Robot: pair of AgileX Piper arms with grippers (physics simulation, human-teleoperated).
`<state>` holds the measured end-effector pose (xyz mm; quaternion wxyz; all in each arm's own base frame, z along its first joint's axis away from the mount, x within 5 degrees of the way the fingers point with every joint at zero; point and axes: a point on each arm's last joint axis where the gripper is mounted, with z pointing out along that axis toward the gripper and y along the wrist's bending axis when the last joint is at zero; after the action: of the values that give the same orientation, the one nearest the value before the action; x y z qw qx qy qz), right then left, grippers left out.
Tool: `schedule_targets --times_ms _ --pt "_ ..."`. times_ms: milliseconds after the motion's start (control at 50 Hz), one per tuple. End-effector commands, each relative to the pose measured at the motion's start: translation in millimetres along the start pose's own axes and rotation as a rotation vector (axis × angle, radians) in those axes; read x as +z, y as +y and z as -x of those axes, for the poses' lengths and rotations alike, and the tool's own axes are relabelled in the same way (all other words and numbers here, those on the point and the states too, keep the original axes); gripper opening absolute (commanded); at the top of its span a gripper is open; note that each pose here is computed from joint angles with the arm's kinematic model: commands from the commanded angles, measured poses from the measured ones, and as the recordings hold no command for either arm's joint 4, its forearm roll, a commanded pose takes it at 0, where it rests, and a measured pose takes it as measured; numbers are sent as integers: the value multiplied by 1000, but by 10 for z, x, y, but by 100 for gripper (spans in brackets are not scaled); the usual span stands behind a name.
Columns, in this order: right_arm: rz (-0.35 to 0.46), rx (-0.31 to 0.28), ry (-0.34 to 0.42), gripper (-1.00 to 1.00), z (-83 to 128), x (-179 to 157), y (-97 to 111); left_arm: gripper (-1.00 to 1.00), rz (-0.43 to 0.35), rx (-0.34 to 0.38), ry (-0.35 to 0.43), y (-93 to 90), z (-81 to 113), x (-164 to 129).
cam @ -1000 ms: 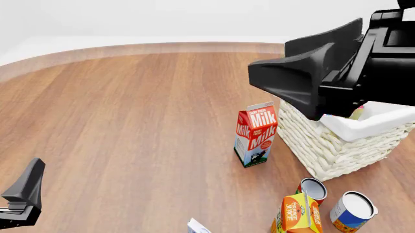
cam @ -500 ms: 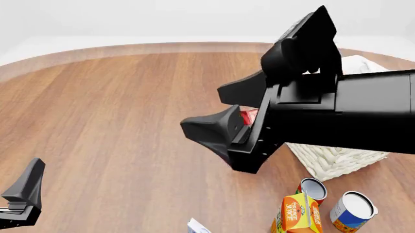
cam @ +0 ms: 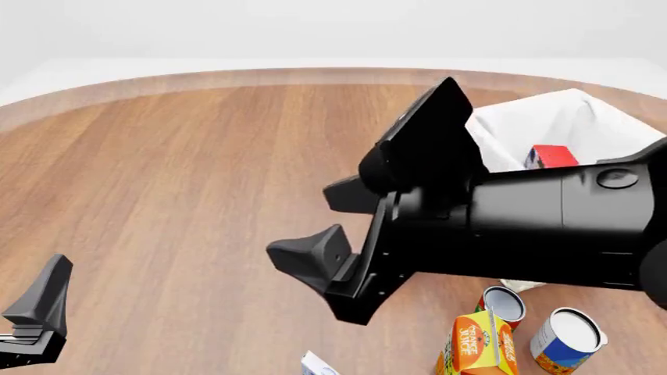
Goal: Pick up the cream cheese box and the butter, and put them in the basket.
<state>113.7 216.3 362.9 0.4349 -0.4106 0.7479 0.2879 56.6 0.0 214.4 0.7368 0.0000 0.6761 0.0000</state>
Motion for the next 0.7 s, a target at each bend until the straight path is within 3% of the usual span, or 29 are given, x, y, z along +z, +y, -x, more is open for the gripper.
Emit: schedule_targets --times_ms 20,340,700 --pt "4 4 31 100 -72 84 13 100 0 0 0 0 0 0" --pt "4 -59 153 100 -208 293 21 100 0 0 0 0 0 0" --pt "6 -119 230 100 -220 386 23 100 0 0 0 0 0 0"
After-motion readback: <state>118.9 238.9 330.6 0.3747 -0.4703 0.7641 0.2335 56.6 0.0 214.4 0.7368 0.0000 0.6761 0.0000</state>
